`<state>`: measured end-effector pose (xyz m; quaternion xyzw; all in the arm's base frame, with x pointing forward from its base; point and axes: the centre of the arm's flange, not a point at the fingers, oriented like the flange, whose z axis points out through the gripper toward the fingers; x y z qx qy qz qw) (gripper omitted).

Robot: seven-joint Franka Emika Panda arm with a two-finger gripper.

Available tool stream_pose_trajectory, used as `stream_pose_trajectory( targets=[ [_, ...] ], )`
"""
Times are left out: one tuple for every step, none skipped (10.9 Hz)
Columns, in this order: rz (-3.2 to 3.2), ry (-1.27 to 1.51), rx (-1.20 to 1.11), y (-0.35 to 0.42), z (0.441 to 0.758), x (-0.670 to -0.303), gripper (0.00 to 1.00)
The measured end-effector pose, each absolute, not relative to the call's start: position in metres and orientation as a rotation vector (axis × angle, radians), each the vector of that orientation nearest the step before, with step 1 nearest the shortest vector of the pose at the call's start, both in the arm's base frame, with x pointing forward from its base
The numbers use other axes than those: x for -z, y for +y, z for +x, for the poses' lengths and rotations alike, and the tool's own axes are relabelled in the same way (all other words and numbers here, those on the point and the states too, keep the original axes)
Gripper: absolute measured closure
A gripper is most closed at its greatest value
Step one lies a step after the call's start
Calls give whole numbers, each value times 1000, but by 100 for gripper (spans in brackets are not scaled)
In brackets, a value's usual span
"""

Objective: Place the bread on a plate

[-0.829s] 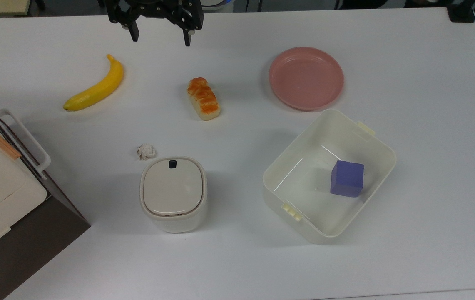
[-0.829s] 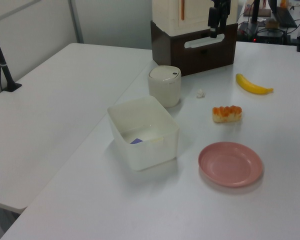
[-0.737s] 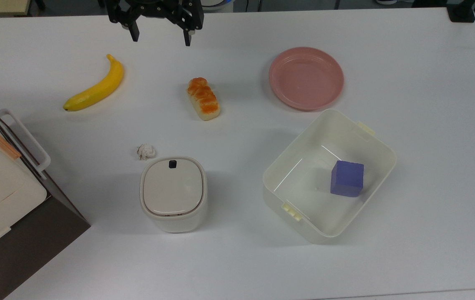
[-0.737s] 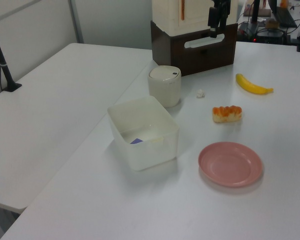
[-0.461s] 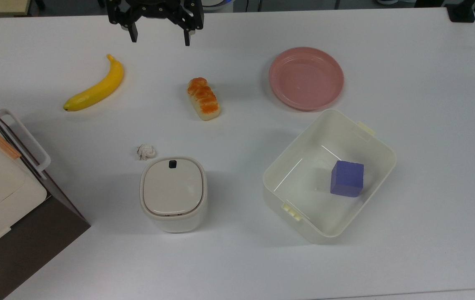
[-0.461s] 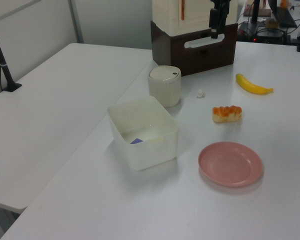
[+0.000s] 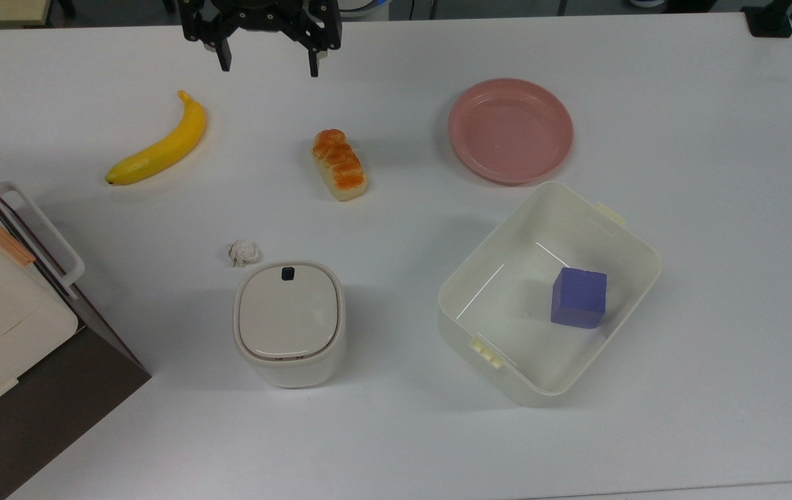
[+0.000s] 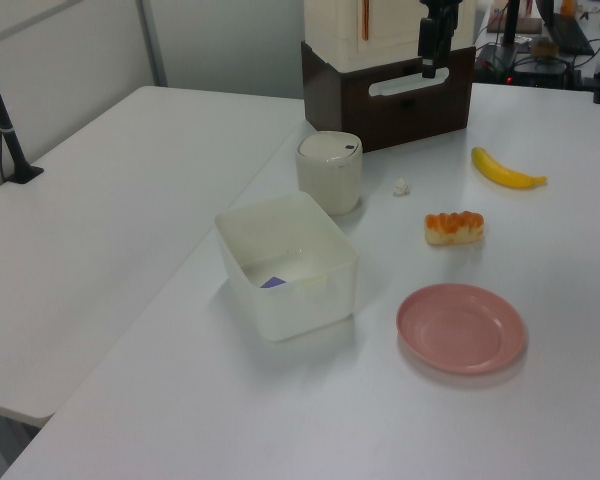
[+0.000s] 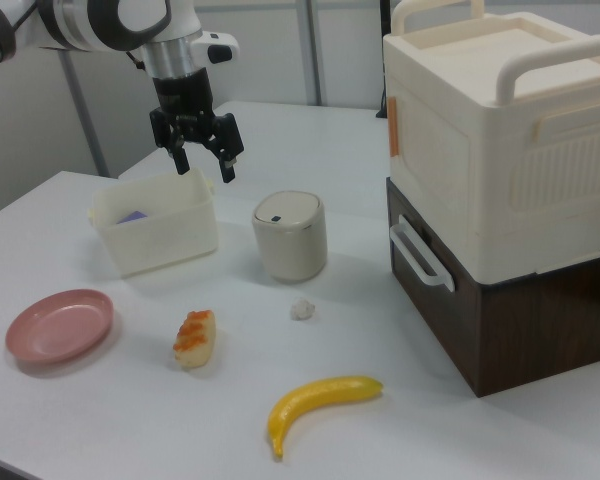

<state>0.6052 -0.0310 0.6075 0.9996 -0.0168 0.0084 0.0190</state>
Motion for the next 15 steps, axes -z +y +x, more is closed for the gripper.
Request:
stream_pose_trajectory(
  targets=[
    [3103,-52,-25,-31,605,-607,0],
    [3103,-42,-20,-31,605,-606,0],
    [3104,-29,-7,-30,605,-602,0],
    [3107,-12,-3,-27,604,-596,0],
    [3114,23,-29,-18,603,-586,0],
    [3123,69,-43,-4,599,-568,0],
    [3130,114,-27,12,593,-547,0],
    [3123,160,-7,26,589,-523,0],
    [3092,216,23,39,584,-496,0],
    [3057,268,56,52,580,-467,0],
    [3030,288,84,62,577,-444,0],
    [3001,289,114,67,578,-422,0],
    [2975,281,153,69,580,-401,0],
    [2941,272,186,70,583,-381,0],
    [2906,263,212,73,586,-362,0]
  ],
)
